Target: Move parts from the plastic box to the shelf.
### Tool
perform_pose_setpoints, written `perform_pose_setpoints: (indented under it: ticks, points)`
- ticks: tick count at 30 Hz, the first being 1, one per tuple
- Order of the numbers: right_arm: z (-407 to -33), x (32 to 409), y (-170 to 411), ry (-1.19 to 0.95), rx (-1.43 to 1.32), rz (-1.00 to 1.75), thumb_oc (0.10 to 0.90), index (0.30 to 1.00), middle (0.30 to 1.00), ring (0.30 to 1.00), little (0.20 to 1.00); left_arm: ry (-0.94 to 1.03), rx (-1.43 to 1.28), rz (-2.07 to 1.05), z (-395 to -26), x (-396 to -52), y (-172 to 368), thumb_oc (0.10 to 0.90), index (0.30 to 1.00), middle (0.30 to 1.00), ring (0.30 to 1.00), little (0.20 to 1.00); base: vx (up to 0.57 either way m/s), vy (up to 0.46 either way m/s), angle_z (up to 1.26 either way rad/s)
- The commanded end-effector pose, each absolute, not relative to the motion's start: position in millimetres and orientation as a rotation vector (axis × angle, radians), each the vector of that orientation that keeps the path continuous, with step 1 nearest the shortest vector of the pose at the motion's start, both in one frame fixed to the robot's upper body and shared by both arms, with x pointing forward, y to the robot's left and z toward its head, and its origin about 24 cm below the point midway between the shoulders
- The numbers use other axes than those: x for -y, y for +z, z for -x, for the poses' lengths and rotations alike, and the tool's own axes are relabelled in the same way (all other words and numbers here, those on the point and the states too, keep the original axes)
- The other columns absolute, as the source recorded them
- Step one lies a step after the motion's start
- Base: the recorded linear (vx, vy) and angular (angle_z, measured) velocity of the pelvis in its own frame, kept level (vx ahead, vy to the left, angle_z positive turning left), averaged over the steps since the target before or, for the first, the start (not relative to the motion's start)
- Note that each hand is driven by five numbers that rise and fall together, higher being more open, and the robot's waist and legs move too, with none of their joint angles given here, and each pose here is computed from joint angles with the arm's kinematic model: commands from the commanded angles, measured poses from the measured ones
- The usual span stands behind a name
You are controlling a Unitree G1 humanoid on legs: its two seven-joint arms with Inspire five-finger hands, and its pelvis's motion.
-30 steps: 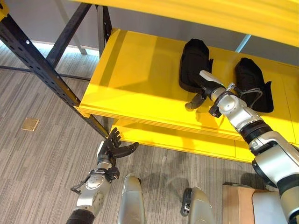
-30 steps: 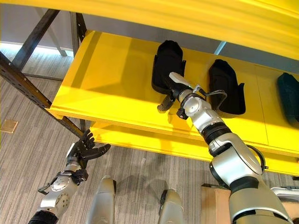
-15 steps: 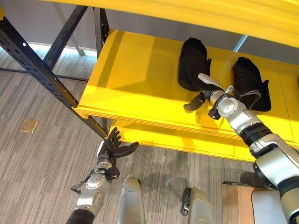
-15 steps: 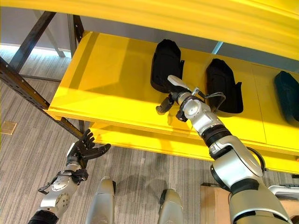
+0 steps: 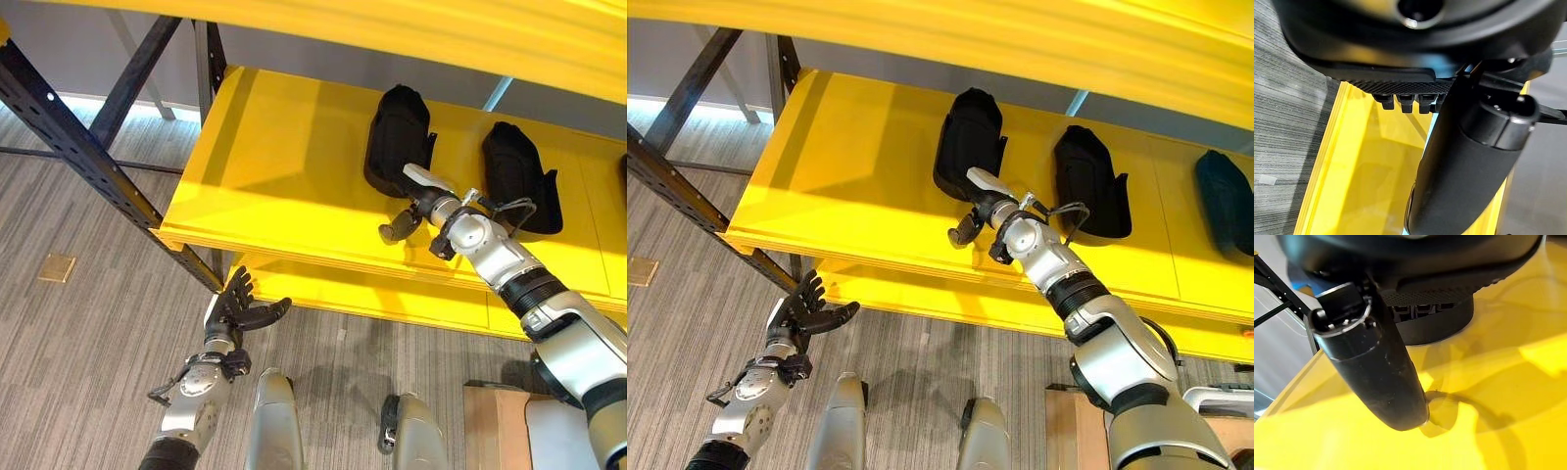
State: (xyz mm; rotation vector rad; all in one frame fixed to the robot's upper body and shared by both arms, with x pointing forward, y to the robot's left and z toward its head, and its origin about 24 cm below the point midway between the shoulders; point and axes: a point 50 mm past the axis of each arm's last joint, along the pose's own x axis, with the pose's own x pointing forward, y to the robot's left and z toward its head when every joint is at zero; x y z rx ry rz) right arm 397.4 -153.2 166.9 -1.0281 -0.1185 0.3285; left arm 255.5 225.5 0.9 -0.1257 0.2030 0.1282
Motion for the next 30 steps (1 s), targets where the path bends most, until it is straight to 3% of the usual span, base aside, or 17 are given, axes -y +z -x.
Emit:
perform_pose_setpoints:
  ticks: [1,30]
  points:
    - [-392.1,153.0,170.8,0.341,0.172,0.951,0.900,1.000,1.000,1.000,1.000,0.088,-0.023,0.098,-273.2,-220.2,34.2,0.900,1.000,1.000,1.000,1.000,0.00,0.000,0.00]
    - [-375.3,164.6,177.3,0.428,0.197,0.994,0.900,1.000,1.000,1.000,1.000,0.091,-0.016,0.081,-272.8,-224.6,37.0,0.900,1.000,1.000,1.000,1.000,0.00,0.000,0.00]
